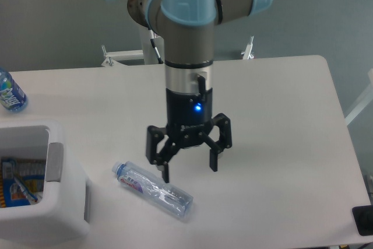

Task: Place the trash in the trash can
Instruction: 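Move the open gripper over the clear water bottle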

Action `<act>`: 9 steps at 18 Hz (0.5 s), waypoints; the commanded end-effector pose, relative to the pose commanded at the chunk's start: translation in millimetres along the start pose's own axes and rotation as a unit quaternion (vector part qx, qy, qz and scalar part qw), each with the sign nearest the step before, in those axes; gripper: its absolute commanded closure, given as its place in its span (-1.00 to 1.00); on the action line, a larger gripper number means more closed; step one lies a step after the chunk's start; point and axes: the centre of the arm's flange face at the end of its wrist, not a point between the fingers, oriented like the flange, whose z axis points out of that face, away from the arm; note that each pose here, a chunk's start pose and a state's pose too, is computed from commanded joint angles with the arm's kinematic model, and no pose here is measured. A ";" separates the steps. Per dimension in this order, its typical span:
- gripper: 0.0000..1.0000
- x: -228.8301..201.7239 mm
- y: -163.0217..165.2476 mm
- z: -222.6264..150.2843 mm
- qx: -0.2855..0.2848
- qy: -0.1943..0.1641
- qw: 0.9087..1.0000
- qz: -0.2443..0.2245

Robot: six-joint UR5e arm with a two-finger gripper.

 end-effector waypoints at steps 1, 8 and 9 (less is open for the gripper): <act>-1.00 -4.7 4.0 12.4 -0.009 -0.013 1.000 -0.005; -1.00 -12.0 37.1 107.1 -0.084 -0.034 0.996 -0.004; -1.00 -13.4 43.8 118.6 -0.095 -0.034 0.995 -0.005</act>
